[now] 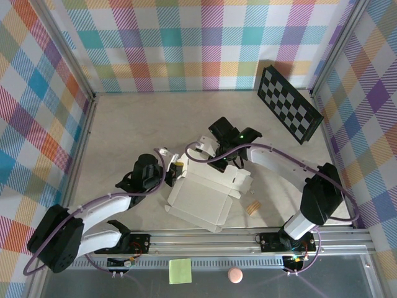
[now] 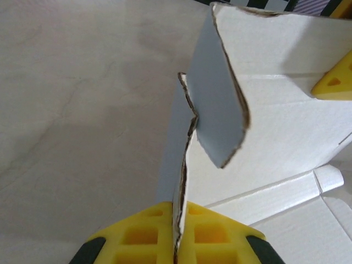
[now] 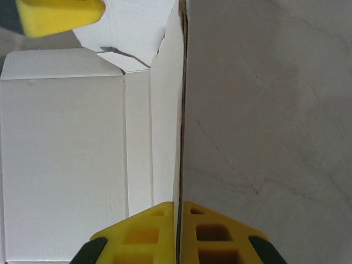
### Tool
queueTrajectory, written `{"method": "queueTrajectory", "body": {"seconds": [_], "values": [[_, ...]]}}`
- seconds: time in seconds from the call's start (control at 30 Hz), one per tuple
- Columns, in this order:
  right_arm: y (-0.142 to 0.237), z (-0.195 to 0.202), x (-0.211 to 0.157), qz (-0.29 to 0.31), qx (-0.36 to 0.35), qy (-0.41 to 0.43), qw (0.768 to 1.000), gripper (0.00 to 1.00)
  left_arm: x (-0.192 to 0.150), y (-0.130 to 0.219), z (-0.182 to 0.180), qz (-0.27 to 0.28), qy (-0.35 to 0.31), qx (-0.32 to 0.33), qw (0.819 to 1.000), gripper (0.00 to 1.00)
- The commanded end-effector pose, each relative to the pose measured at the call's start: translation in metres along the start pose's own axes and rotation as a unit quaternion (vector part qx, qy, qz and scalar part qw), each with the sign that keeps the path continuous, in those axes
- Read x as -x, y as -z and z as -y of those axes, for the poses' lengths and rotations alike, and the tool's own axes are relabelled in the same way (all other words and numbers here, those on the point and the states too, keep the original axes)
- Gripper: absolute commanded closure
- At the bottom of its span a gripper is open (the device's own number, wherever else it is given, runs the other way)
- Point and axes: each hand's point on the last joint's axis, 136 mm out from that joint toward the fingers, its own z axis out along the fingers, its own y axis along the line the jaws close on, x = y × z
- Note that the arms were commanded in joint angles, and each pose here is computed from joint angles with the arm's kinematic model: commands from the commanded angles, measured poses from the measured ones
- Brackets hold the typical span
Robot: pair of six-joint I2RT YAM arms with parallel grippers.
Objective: Fold the paper box
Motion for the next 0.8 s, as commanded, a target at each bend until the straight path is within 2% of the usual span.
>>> {"method": "queueTrajectory", "body": {"seconds": [0.0,0.4,0.57,0.77], "values": [[0.003,0.013,0.040,0.062,-0.027,-0.005,0.998,1.00,0.016,-0.011,0.010,0.019,0.011,-0.029,0.999,0.91],[-0.026,0.009,0.032,0.014,-0.043,0.040,0.998,1.00,-0.023,-0.039,0.001,-0.040,0.046,-0.025,0.998,0.84],[-0.030,0.002,0.026,0.007,-0.034,0.043,0.998,1.00,-0.026,-0.034,-0.001,-0.040,0.051,-0.018,0.998,0.81],[-0.035,0.000,0.013,-0.013,-0.040,0.048,0.998,1.00,-0.021,-0.018,-0.004,-0.031,0.051,0.003,0.998,0.68]]}}
